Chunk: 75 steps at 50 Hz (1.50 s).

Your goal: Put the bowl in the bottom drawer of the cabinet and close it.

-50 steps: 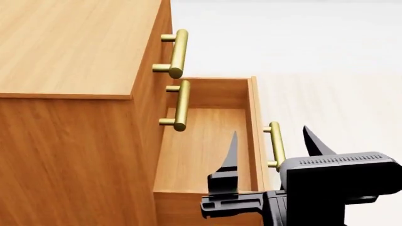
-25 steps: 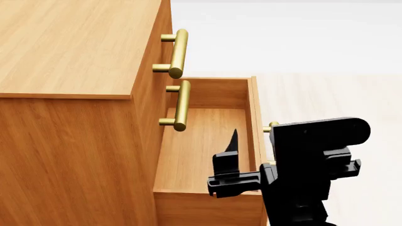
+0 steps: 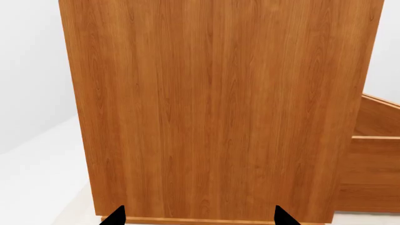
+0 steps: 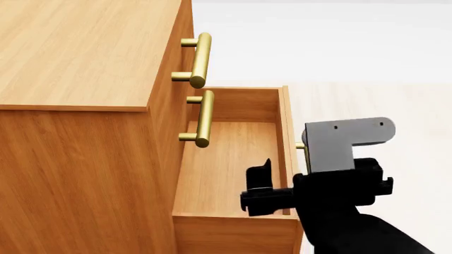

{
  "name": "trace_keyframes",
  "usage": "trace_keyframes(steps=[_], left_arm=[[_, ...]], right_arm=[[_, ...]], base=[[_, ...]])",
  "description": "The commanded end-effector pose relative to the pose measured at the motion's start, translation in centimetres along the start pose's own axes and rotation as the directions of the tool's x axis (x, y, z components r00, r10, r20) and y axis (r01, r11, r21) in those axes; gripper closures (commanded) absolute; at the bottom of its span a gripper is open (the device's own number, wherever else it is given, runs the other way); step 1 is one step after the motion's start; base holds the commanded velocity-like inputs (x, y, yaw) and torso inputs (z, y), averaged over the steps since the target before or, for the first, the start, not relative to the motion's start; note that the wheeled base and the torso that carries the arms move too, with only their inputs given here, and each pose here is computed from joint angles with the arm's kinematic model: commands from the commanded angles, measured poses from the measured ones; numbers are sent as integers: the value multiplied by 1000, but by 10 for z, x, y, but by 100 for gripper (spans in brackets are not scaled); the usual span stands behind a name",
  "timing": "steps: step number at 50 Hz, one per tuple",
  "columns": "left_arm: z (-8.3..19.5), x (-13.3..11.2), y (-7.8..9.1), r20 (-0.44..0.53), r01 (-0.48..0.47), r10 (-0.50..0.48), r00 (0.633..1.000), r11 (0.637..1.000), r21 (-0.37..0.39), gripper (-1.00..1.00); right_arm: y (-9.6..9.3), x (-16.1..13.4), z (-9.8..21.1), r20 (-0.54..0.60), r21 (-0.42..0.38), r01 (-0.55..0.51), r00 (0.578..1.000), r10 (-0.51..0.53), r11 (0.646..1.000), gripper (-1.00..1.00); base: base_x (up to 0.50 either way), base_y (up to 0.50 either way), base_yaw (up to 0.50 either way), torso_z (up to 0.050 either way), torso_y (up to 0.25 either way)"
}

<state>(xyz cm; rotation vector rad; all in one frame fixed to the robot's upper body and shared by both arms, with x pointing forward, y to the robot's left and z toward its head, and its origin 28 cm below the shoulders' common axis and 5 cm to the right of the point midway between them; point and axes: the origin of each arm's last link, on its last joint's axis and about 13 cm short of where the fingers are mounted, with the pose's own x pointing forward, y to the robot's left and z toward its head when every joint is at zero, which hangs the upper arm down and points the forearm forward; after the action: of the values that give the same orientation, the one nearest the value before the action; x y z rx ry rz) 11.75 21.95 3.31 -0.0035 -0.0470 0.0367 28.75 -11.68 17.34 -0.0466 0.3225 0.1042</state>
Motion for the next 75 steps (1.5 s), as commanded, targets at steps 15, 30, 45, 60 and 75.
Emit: trace_keyframes(steps=[15, 30, 45, 60, 75], left_arm=[[-9, 0, 1, 2, 0, 0, 1000, 1000, 2, -100], [-10, 1, 0, 3, 1, -1, 1000, 1000, 3, -100], [-10, 1, 0, 4, 2, -2, 1000, 1000, 4, -100], [-9, 0, 0, 4, 1, -1, 1000, 1000, 3, -100], [-9, 0, 0, 4, 0, 0, 1000, 1000, 2, -100]], right_arm=[[-5, 16, -2, -187, 31, 16, 982, -10, 999, -100], [-5, 24, -3, -244, 116, 21, 970, 8, 993, -100], [-7, 27, -13, -305, 93, 24, 952, 6, 995, -100], [-17, 30, -17, -240, -70, 145, 958, -157, 987, -100], [-27, 31, -21, -238, -80, 193, 949, -206, 978, -100]], base=[[0, 0, 0, 0, 0], [0, 0, 0, 0, 0], [0, 0, 0, 0, 0], [0, 0, 0, 0, 0], [0, 0, 0, 0, 0]])
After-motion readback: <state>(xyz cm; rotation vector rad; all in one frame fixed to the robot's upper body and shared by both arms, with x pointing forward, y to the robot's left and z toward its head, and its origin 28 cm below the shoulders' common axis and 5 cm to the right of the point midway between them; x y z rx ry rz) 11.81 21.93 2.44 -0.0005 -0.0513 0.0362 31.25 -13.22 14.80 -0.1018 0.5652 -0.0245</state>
